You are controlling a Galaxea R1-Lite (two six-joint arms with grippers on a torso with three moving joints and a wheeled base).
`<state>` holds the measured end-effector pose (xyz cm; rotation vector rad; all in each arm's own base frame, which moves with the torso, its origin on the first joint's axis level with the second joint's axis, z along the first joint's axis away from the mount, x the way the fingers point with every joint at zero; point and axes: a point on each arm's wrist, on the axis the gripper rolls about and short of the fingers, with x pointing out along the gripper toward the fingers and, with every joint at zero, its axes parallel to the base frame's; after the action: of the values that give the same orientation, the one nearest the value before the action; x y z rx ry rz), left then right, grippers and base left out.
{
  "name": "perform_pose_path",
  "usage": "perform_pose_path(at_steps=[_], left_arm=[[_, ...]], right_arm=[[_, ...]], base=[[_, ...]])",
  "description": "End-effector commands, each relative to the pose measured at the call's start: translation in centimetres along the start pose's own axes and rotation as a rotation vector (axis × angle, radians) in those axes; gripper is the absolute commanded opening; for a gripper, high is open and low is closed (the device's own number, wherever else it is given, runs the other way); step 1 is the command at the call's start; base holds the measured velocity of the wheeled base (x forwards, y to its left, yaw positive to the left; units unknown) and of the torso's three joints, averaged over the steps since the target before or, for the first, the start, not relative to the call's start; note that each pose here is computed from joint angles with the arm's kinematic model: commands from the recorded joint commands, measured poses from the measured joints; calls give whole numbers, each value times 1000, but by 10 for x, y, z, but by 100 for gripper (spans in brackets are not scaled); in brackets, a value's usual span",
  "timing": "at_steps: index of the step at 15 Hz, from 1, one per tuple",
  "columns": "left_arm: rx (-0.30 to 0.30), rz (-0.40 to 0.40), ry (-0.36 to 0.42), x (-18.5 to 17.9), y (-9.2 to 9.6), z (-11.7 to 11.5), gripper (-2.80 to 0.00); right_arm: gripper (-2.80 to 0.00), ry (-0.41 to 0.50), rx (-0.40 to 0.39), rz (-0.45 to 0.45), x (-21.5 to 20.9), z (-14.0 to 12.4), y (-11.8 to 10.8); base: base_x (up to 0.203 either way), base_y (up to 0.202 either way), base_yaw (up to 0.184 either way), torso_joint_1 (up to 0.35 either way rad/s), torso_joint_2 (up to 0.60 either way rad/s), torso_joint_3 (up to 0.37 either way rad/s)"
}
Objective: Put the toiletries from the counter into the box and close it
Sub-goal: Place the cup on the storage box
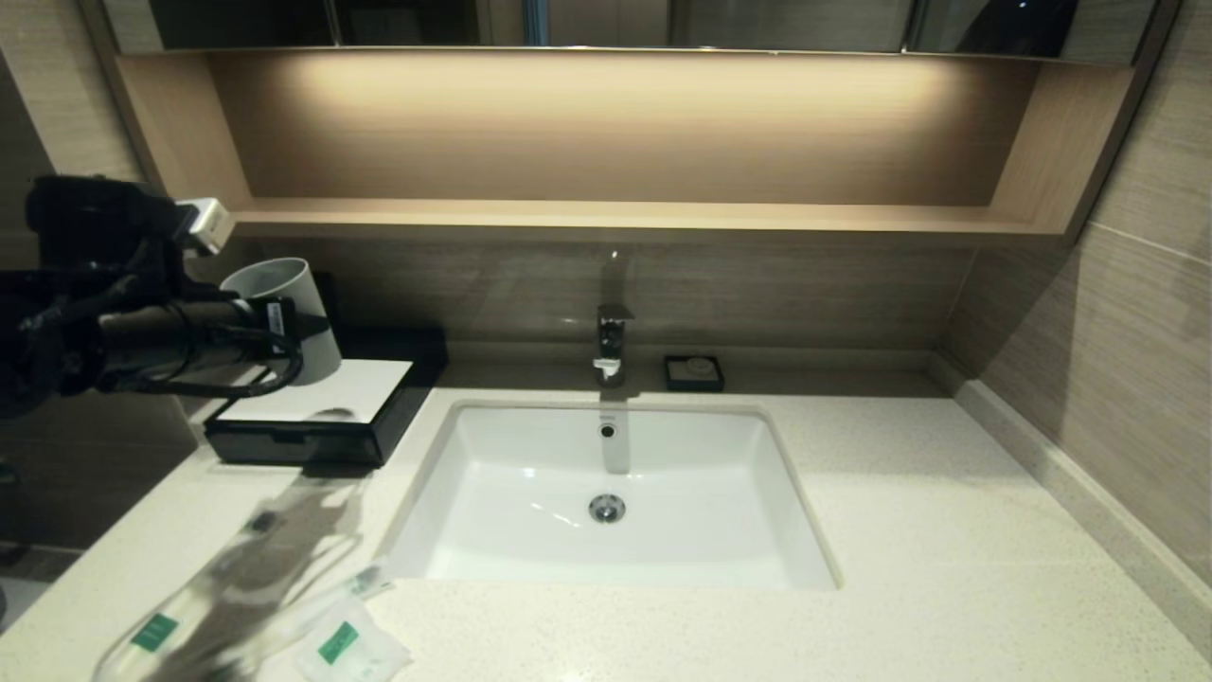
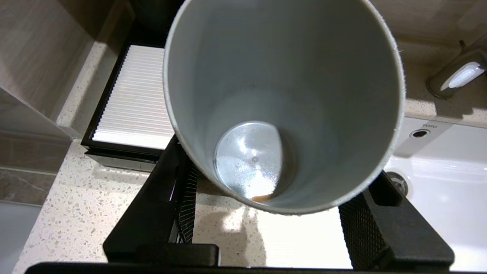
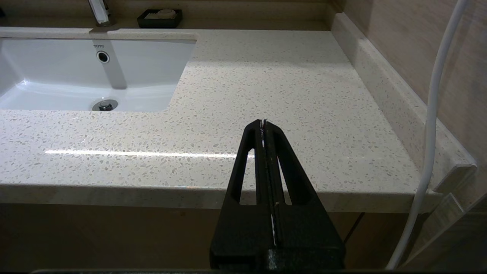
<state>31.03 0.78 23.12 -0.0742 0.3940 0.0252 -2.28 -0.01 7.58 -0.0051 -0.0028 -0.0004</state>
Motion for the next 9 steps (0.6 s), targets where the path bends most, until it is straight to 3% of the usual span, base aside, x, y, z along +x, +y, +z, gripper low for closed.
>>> perform_pose_path(at_steps=[1, 9], left_arm=[[1, 7, 31, 8, -1, 2, -280], [6, 9, 99, 30, -1, -5, -280]], right_arm=[[-280, 1, 1, 0, 0, 0, 0], [-280, 0, -1, 0, 0, 0, 0]], base=[[0, 0, 0, 0, 0, 0], [0, 0, 0, 0, 0, 0]])
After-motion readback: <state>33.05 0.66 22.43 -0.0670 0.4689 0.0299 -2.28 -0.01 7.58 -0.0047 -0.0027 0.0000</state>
